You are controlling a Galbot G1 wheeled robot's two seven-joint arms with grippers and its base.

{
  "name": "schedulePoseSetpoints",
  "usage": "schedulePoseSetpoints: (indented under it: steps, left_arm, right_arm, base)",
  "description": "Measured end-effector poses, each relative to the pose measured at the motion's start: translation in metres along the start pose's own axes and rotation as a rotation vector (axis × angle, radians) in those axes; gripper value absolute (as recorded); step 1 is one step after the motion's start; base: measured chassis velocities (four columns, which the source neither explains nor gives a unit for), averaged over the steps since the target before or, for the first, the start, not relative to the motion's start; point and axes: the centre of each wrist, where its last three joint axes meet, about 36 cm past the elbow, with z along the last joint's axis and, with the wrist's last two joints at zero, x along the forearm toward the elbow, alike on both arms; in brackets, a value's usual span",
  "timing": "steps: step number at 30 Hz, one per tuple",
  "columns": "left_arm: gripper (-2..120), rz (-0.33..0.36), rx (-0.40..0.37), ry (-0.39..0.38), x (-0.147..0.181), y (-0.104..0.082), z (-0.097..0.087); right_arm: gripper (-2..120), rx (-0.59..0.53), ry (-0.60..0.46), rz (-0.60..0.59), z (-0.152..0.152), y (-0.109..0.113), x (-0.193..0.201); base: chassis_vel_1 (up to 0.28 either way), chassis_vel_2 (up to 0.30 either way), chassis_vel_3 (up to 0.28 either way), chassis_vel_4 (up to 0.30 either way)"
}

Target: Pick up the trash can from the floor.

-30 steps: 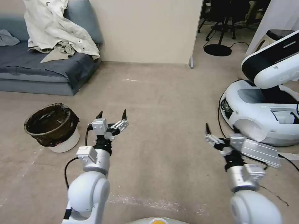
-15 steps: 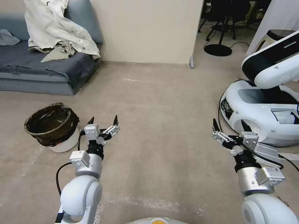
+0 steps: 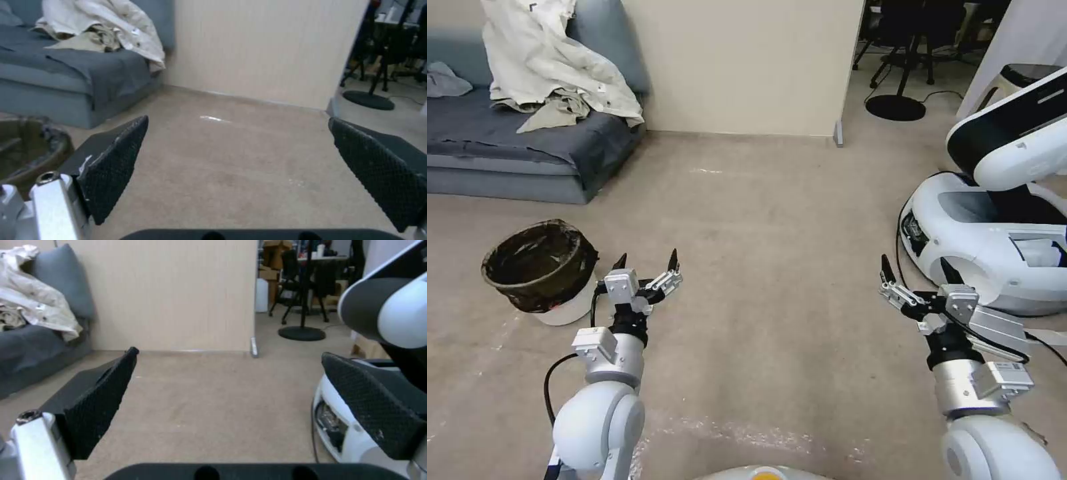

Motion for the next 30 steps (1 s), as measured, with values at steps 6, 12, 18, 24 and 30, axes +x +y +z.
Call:
schedulePoseSetpoints:
  steps: [6, 12, 18, 24, 30]
  left_arm:
    - [100, -0.006, -0.002, -0.003, 0.0021, 0.0011, -0.0009]
    - [100, -0.015, -0.004, -0.006, 0.0032, 0.0029, -0.0013]
    - [100, -0.02, -0.005, -0.008, 0.004, 0.0037, -0.0013]
    - [100, -0.024, -0.005, -0.013, 0.0041, 0.004, -0.0013]
    - [100, -0.028, -0.003, -0.018, 0.0042, 0.0038, -0.0011]
  right_arm:
    - [100, -0.001, -0.001, -0.002, 0.0011, -0.0002, -0.0002]
    - [100, 0.0, -0.003, -0.009, 0.0022, -0.0007, -0.0007]
    - [100, -0.002, -0.006, -0.016, 0.0039, -0.0007, -0.0018]
    - [100, -0.001, -0.009, -0.023, 0.0055, -0.001, -0.0025]
    - [100, 0.0, -0.014, -0.032, 0.0064, -0.0014, -0.0029]
  base:
    - [0.068, 0.059, 0.067, 0.057]
    - [0.093, 0.082, 0.091, 0.086]
    - [0.11, 0.11, 0.117, 0.103]
    - [0.136, 0.13, 0.125, 0.108]
    - [0.132, 0.125, 0.129, 0.126]
